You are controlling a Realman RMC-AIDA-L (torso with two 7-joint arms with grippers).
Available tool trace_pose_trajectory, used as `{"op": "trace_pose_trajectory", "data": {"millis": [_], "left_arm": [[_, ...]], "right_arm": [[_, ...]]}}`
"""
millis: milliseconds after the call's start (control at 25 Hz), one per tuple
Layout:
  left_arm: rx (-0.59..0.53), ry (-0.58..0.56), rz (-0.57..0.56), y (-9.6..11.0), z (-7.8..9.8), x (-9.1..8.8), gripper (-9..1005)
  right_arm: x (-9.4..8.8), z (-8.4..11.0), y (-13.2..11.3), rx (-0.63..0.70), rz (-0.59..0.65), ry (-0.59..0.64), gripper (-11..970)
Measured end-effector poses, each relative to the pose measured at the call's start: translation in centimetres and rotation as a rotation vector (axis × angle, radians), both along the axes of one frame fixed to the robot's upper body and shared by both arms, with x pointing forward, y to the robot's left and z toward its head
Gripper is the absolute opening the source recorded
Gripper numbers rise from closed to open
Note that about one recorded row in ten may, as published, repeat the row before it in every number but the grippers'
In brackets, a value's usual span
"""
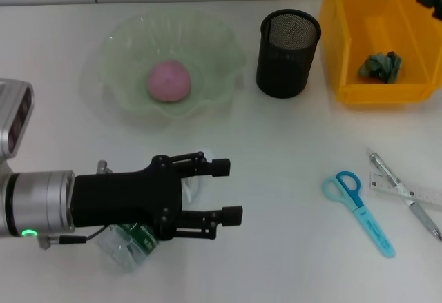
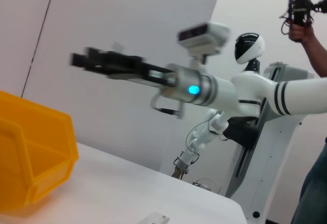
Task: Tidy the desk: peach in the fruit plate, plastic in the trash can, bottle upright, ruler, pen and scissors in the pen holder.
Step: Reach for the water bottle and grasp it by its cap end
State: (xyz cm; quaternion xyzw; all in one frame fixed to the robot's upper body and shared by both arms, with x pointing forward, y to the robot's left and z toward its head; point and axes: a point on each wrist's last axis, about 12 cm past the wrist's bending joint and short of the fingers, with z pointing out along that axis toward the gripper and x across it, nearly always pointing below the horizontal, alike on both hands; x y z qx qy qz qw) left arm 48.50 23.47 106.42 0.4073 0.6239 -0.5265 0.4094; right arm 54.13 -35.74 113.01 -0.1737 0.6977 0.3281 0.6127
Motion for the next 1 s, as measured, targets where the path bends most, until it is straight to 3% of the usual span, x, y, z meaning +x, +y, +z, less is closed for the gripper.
{"op": "trace_pose_trajectory", "data": {"millis": [200,440,600,720,920,960,1000], "left_arm": [[0.012,0.031,0.006,0.1,0.9,0.7,826],[0.028,0.055,0.017,0.3,1.7,1.4,826],[0.106,0.186,0.053,0.8,2.8,2.8,826],[0.264,0.314,0.092,0.4,4.5,4.8,825],[0.469,0.361,0.149,-1.9,6.9,7.0,825],[0.469,0.361,0.149,-1.9,6.9,7.0,825],[0.565,0.384,0.187,-3.4,7.1,7.8,825]], "right_arm": [[-3.3,0.0,-0.9,-0.059,0.195,0.015,698],[-5.8,-0.1,-1.4,-0.310,0.435,0.135,784],[-7.1,-1.6,-0.8,-0.395,0.520,0.160,784],[-8.1,-3.4,0.0,-0.386,0.553,0.145,784],[-9.5,-5.7,0.8,-0.310,0.539,0.086,784],[-9.7,-6.1,0.9,-0.293,0.528,0.072,784],[-9.9,-6.4,1.0,-0.279,0.518,0.057,784]]}}
